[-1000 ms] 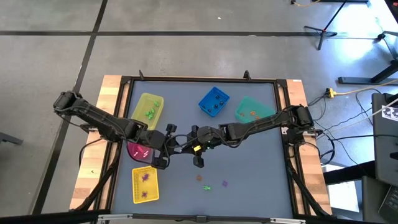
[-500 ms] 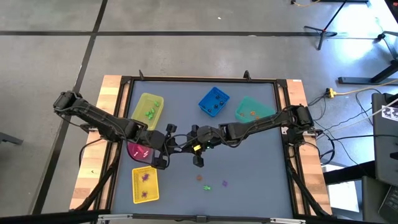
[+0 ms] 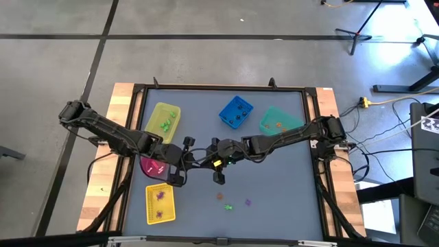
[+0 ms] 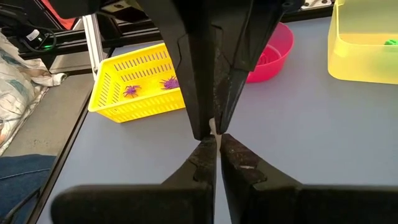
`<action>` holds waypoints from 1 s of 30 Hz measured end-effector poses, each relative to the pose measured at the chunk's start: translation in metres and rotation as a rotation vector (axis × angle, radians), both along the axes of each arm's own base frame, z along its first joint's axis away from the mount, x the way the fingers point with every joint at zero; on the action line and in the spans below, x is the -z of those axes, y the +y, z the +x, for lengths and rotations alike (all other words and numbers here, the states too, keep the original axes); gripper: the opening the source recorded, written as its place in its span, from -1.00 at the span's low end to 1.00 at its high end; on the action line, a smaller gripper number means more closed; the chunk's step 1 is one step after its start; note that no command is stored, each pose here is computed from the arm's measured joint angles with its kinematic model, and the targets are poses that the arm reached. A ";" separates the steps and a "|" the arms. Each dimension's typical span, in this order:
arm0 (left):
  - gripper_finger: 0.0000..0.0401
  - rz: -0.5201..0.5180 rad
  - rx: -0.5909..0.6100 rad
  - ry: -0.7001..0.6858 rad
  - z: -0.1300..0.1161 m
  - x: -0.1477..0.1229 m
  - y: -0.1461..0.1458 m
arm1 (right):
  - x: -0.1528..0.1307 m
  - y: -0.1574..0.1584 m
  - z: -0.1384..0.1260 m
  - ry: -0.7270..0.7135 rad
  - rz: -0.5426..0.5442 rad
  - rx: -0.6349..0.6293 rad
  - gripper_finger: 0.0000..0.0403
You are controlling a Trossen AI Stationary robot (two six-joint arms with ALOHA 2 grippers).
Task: Sort Halloween decoration
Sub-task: Put the white bone toy into the red bowl
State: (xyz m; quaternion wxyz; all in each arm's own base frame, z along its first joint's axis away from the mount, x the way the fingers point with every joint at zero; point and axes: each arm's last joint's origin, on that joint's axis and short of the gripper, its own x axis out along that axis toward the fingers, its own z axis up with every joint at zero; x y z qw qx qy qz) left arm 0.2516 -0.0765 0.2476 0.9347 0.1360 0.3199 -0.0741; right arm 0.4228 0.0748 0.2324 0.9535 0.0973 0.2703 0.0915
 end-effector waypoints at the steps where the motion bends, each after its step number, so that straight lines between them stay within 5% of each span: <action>1: -0.97 0.000 0.000 0.000 0.000 0.000 0.000 | 0.000 0.000 0.000 0.000 0.000 0.000 -0.92; 30: -0.98 -0.008 -0.003 -0.023 -0.010 -0.011 0.003 | -0.005 0.000 0.003 -0.058 0.010 0.001 -0.92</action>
